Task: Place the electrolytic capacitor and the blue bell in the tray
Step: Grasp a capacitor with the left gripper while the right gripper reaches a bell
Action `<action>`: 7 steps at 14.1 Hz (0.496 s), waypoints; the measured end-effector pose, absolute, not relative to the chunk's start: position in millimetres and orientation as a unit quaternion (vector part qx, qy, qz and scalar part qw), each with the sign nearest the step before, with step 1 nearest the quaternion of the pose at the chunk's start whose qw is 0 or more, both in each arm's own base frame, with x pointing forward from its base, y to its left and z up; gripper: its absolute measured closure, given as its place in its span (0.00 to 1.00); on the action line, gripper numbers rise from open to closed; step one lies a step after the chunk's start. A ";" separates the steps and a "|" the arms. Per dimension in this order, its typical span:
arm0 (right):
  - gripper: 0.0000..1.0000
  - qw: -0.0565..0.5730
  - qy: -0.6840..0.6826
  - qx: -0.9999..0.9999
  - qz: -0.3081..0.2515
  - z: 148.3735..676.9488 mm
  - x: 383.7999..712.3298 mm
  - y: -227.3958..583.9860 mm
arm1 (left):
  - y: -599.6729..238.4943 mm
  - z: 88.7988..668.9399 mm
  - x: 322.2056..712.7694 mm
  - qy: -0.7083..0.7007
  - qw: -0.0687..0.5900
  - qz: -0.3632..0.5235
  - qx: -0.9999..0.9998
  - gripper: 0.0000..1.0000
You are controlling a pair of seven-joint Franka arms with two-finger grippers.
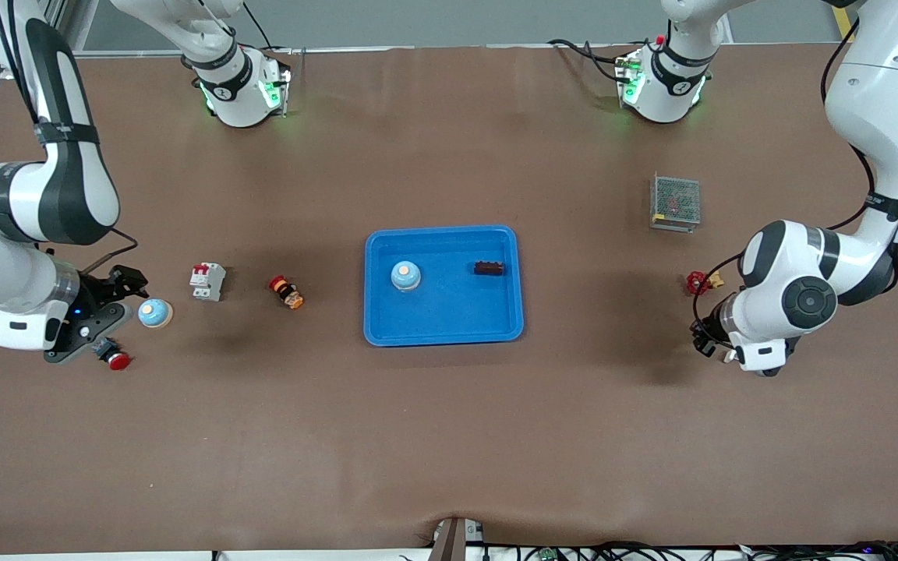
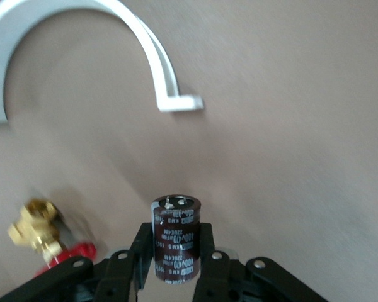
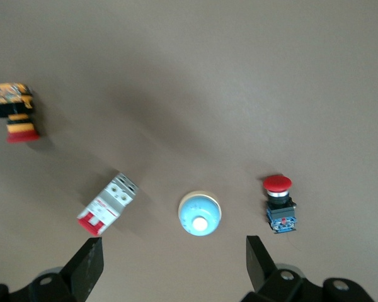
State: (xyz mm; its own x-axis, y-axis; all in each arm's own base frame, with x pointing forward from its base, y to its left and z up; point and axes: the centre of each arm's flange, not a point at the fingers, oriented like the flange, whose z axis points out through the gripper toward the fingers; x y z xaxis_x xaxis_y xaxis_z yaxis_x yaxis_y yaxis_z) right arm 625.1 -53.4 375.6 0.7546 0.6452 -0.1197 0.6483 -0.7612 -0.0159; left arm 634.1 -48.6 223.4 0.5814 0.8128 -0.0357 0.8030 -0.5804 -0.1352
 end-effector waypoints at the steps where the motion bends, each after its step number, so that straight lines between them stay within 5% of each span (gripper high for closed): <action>1: 0.00 0.013 0.348 0.936 -0.057 369.8 621.5 -63.5 | -60.9 226.3 633.9 -0.463 0.049 0.048 -0.884 0.66; 7: 0.00 0.018 0.355 0.934 -0.033 321.7 596.7 -101.4 | -146.0 248.1 629.9 -0.517 0.019 0.052 -0.854 0.66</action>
